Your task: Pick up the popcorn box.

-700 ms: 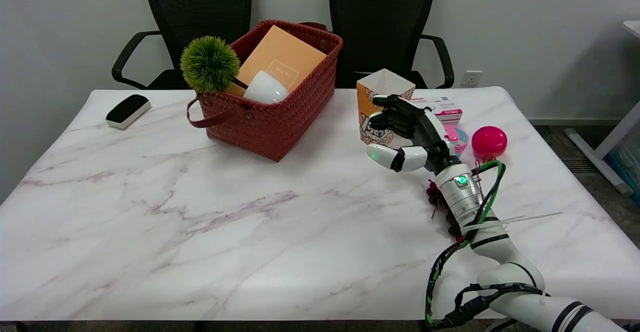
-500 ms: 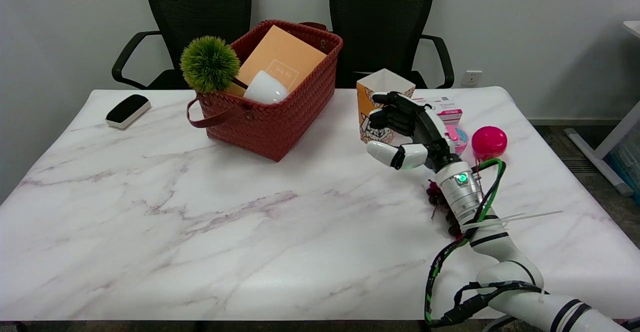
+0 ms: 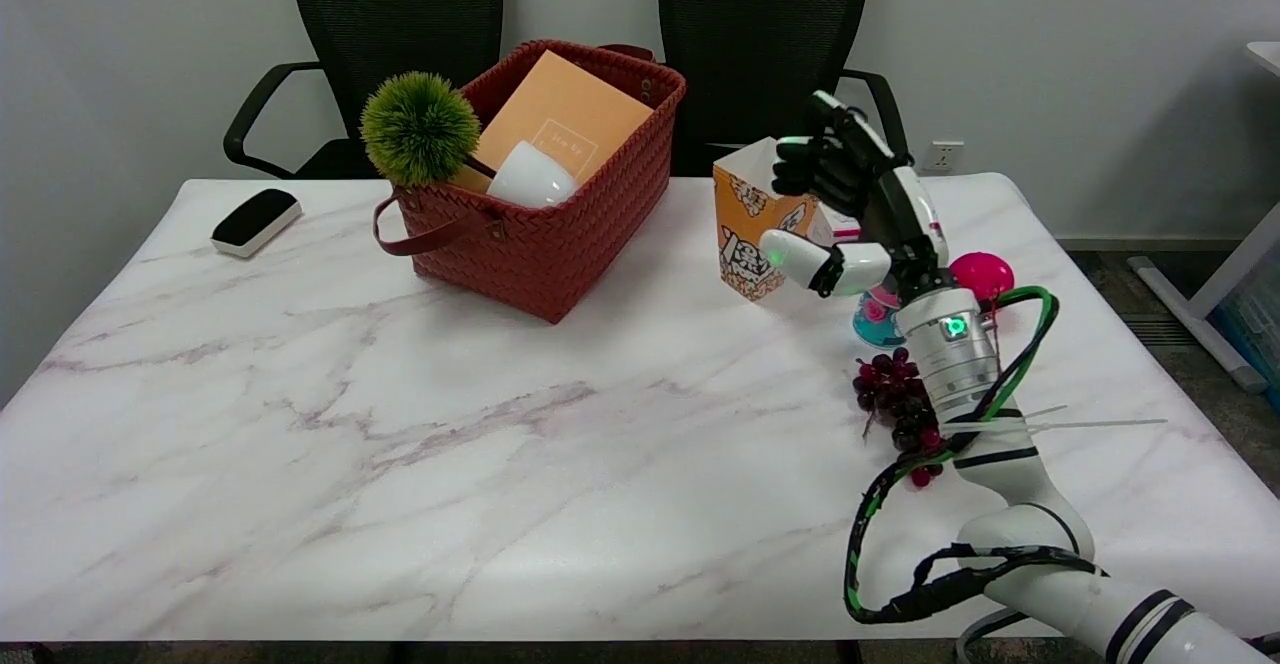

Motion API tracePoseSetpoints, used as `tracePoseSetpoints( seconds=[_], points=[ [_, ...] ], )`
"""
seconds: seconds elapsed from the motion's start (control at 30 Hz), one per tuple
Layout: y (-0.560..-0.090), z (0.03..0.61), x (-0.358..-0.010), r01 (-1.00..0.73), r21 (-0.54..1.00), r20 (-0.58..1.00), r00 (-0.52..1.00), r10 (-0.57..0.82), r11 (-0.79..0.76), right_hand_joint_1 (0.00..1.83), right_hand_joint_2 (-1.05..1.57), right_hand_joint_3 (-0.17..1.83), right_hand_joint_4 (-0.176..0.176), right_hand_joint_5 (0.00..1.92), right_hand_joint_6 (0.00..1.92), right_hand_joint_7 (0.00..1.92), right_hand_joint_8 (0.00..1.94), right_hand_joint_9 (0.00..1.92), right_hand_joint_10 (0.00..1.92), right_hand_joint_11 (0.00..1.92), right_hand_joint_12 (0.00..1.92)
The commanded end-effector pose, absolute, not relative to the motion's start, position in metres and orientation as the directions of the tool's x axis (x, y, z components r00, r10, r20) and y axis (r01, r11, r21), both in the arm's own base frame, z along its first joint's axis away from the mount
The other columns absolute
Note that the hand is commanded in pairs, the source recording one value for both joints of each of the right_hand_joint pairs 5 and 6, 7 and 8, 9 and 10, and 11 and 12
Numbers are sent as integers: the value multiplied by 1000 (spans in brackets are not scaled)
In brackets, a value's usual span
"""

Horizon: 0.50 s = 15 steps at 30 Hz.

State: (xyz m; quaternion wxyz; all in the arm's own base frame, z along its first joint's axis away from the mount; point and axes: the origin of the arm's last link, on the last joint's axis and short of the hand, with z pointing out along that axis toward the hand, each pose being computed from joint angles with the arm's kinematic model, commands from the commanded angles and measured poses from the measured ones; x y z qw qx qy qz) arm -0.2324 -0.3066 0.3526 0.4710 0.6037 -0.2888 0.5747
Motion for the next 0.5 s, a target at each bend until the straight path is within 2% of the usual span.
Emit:
tracePoseSetpoints(
  seconds=[0.03,0.27,0.43,0.5],
  points=[
    [-300,337,-190,-804,491,836,325,442,-337,1107,-29,940,0,212,212,567,567,601,601,639,639],
    [-328,340,-207,-836,481,829,335,447,-265,1069,-145,794,0,121,121,508,508,529,529,552,552],
    [-349,355,-206,-822,515,803,364,471,-243,1054,-238,674,0,88,88,485,485,499,499,527,527],
    [-356,359,-205,-818,524,796,372,477,-237,1039,-320,602,0,74,74,465,465,438,438,460,460]
  ],
)
